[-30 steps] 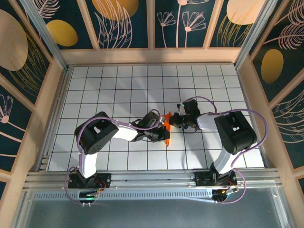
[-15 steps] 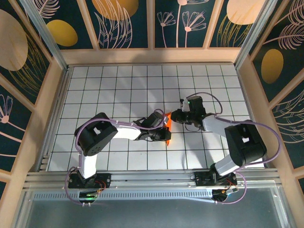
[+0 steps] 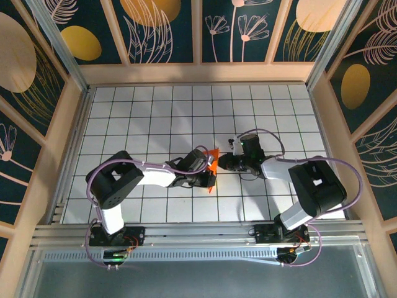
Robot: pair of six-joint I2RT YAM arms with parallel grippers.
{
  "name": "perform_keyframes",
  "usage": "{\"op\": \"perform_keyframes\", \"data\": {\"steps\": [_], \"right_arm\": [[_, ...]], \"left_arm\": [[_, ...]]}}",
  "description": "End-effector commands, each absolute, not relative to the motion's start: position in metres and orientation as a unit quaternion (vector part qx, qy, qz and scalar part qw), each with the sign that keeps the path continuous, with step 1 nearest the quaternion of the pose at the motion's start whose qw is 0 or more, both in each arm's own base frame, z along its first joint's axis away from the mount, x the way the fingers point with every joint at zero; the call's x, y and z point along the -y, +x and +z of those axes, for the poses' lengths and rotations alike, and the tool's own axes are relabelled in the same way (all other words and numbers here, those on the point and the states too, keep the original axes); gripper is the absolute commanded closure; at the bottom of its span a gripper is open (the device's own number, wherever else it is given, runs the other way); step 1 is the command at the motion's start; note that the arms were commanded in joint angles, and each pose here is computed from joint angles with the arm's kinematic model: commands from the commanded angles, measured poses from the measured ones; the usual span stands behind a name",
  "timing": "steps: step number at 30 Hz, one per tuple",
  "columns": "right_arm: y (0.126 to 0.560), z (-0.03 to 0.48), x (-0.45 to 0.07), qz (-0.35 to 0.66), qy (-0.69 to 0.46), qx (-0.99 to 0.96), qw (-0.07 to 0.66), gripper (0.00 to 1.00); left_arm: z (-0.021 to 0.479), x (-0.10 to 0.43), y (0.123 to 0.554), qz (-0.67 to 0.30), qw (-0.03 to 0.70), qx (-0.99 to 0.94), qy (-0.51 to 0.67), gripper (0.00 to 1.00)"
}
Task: Fold a paper plane with a square sheet of paper (fold left side to right side)
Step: Fold the wing for the fifth time at the center of the table.
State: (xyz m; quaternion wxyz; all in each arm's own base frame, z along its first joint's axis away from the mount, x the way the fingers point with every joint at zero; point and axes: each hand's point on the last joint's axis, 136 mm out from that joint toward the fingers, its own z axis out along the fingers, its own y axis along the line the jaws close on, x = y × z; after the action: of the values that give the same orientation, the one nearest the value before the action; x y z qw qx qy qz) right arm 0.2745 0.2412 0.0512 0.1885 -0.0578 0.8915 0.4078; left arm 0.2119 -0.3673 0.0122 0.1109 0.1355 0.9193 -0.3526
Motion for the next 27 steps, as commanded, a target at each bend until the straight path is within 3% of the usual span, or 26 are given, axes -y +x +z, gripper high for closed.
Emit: {"op": "perform_keyframes", "data": {"steps": [1, 13, 27], "right_arm": [[0.278, 0.057, -0.255, 0.43, -0.072, -0.878, 0.199, 1.0], [0.296, 0.041, -0.269, 0.415, -0.078, -0.885, 0.198, 1.0], [0.309, 0.002, -0.246, 0.329, -0.053, -0.925, 0.182, 1.0]], "left_arm": [[-0.037, 0.315, 0.188, -0.25, 0.054, -0.957, 0.135, 1.0], [-0.038, 0.313, 0.19, -0.237, 0.057, -0.959, 0.142, 1.0], [-0.04, 0.308, 0.191, -0.223, 0.056, -0.963, 0.141, 1.0]]}}
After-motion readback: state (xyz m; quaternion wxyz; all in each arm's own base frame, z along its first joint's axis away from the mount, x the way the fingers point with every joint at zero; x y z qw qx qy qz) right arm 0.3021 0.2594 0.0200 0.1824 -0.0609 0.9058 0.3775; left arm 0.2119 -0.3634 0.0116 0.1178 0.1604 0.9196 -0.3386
